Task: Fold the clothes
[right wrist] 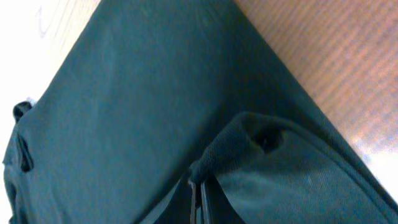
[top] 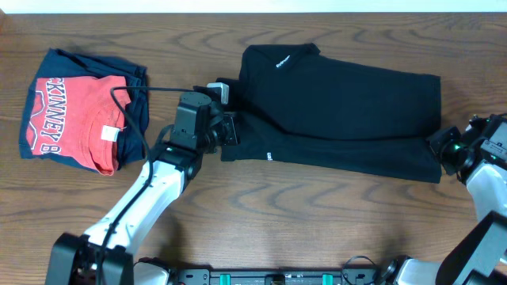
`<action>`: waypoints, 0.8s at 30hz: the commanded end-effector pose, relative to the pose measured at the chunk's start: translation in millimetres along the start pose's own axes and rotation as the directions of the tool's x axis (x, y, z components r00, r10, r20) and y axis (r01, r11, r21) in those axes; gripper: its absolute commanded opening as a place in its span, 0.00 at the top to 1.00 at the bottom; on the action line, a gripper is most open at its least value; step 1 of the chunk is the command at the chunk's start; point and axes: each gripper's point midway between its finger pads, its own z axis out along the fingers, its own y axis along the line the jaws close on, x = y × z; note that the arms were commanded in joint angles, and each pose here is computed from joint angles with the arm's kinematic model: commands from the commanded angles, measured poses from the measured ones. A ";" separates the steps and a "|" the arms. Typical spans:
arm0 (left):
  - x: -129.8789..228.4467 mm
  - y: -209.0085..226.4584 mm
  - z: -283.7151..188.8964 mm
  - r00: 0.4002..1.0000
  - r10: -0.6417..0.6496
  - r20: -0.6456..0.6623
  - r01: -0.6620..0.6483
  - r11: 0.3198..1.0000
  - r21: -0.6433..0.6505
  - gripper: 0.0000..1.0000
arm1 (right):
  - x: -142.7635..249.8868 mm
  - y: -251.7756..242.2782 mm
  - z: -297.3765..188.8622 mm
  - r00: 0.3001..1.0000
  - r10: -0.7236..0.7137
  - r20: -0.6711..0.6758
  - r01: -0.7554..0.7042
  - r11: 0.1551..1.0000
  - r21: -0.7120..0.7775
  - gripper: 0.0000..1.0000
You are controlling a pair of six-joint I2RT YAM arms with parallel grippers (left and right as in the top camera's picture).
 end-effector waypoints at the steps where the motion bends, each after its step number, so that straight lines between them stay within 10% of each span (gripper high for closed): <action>1: -7.6 5.8 5.7 1.000 0.017 0.023 -0.017 1.000 -0.025 0.94 | -5.1 3.2 12.2 1.000 -0.001 0.007 0.001 1.000 -0.001 0.99; 18: -33.2 10.7 10.9 0.990 0.043 0.137 -0.036 0.998 -0.059 0.94 | -20.0 5.5 30.7 0.998 -0.016 0.055 0.018 0.999 -0.038 0.97; 21: -33.3 11.5 10.9 0.990 0.044 0.138 -0.035 0.997 -0.063 0.72 | -19.0 7.3 30.7 0.999 -0.018 0.049 0.020 0.999 -0.049 0.47; 24: -28.9 14.0 11.3 0.992 0.039 0.120 -0.031 0.997 -0.072 0.45 | -18.4 8.2 29.6 0.999 -0.012 0.040 0.014 0.998 -0.066 0.36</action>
